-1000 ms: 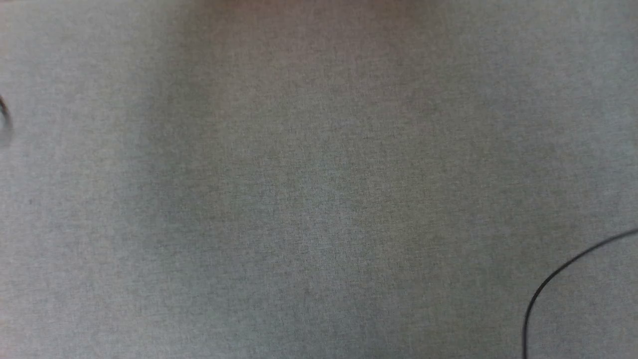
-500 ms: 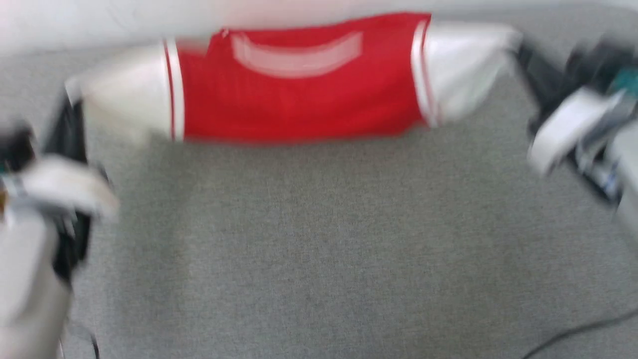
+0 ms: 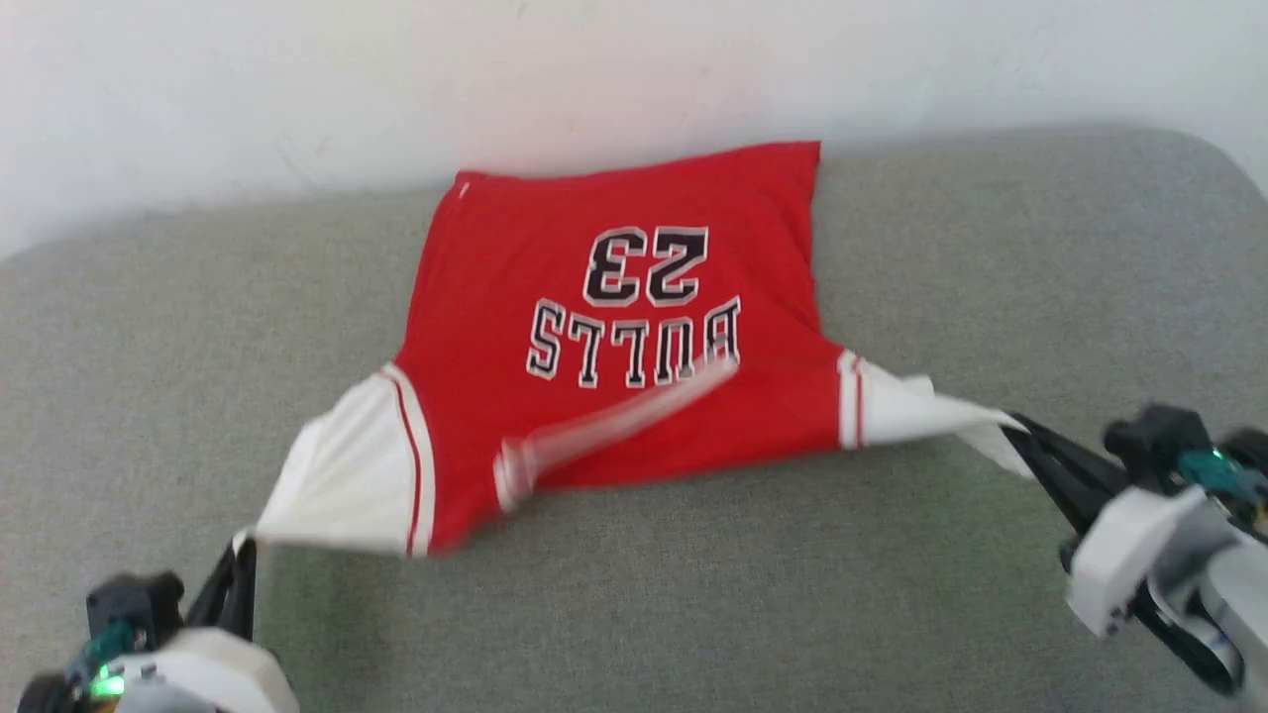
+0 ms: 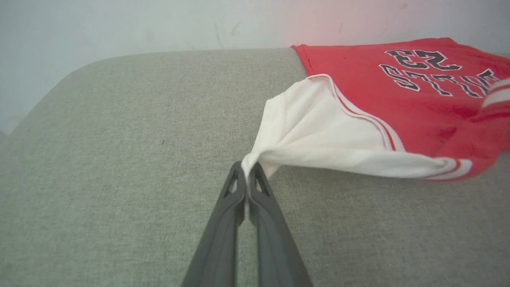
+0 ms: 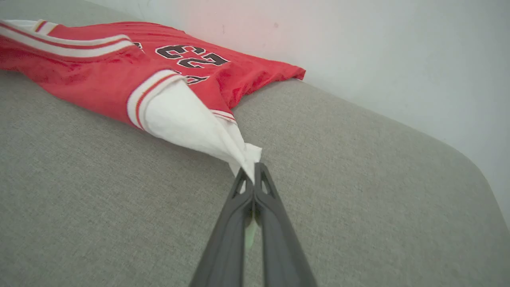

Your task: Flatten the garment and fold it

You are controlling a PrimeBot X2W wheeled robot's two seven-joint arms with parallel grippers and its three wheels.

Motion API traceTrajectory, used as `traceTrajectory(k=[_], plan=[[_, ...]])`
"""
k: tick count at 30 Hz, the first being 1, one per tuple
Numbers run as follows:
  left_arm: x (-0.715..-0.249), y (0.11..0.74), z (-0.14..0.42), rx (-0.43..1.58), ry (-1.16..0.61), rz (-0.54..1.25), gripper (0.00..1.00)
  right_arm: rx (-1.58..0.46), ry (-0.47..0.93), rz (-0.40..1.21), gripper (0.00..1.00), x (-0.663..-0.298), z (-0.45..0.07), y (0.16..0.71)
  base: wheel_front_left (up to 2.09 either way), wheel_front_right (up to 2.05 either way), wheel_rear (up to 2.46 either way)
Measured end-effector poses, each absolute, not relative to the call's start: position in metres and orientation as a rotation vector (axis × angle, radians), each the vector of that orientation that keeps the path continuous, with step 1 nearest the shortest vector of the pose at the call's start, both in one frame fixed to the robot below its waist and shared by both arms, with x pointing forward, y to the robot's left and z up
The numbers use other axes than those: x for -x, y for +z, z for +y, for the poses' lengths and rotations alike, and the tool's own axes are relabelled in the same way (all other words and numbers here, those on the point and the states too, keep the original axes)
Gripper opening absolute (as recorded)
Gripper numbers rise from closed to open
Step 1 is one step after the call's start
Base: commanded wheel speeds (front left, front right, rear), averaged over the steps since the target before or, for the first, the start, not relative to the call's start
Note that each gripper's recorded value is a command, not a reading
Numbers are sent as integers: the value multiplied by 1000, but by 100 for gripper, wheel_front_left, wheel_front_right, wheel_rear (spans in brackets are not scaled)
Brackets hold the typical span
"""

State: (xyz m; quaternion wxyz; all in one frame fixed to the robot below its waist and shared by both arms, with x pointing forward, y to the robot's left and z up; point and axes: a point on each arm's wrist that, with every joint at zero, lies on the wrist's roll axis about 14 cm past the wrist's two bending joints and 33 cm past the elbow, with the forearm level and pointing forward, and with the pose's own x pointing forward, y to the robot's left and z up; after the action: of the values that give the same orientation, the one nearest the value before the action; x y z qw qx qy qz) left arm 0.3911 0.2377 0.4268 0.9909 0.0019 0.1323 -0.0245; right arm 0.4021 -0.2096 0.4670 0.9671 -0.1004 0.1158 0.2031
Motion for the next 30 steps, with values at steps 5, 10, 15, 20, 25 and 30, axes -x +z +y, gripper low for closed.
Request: traceTrajectory(k=[5,10,15,20,25,30], plan=[[-362,410,241,4,-23,323,0,147,337,278,0,-372,-231,453,0,0,0],[-335,396,240,21,-1,369,0,99,315,344,0,-334,-233,433,0,0,0],[-307,388,247,37,40,402,0,73,276,384,0,-306,-241,424,0,0,0],[-281,382,252,41,70,433,0,64,264,493,0,-271,-244,400,0,0,0],[-268,380,255,58,93,453,0,41,282,628,0,-244,-237,377,0,0,0],[-270,385,251,65,94,441,0,28,289,637,100,-246,-232,379,0,0,0]])
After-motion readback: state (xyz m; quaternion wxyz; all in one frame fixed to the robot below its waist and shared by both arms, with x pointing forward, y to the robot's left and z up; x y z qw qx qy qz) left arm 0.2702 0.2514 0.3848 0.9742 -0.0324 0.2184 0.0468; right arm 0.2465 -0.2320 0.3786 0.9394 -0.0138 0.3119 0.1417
